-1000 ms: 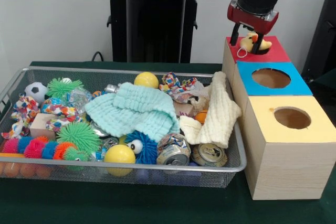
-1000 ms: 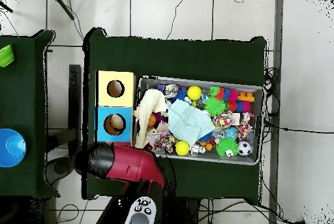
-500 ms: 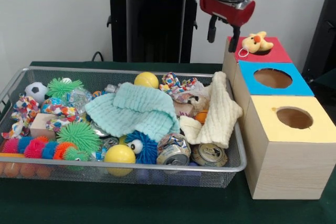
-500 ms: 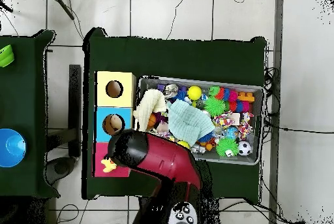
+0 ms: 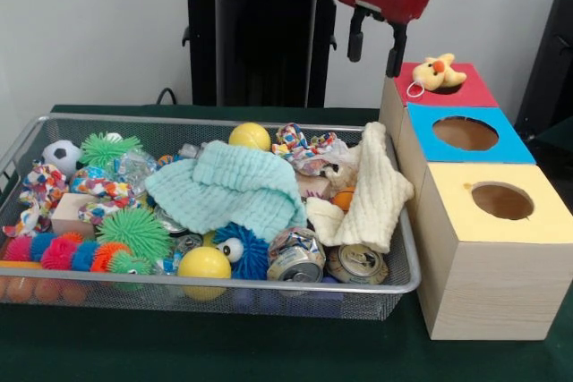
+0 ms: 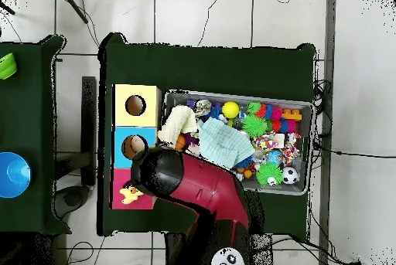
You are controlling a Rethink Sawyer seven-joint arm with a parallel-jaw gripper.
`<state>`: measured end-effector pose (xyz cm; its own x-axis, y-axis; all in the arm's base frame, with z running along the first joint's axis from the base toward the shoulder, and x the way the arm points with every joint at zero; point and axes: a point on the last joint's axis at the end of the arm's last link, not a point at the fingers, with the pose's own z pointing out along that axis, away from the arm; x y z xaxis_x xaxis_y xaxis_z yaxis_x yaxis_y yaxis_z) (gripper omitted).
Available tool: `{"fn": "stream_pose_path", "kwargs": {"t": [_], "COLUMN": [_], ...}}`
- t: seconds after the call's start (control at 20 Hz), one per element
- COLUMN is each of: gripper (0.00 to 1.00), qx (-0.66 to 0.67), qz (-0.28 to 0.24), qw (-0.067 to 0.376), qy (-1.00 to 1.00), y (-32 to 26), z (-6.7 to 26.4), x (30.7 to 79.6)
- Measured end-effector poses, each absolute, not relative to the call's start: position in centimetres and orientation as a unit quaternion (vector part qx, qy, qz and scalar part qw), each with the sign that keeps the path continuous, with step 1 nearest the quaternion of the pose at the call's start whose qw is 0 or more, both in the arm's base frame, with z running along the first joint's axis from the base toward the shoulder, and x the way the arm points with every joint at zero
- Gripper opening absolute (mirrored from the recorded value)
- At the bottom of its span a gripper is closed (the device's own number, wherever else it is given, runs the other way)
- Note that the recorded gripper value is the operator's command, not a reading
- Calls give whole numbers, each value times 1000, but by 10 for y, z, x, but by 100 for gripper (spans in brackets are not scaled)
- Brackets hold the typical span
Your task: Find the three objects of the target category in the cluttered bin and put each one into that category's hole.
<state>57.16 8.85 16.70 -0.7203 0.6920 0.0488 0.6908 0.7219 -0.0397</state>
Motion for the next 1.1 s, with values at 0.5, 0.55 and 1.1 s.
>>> {"fn": "stream_pose_path", "kwargs": {"t": [0.5, 0.55, 1.1], "gripper": [100, 100, 100], "qx": [-381, -383, -409], "qz": [-5, -6, -40], "qw": [26, 27, 63], "qy": [-924, -923, -909], "y": [92, 93, 111], "z": [177, 177, 163], "x": [576, 576, 566]}}
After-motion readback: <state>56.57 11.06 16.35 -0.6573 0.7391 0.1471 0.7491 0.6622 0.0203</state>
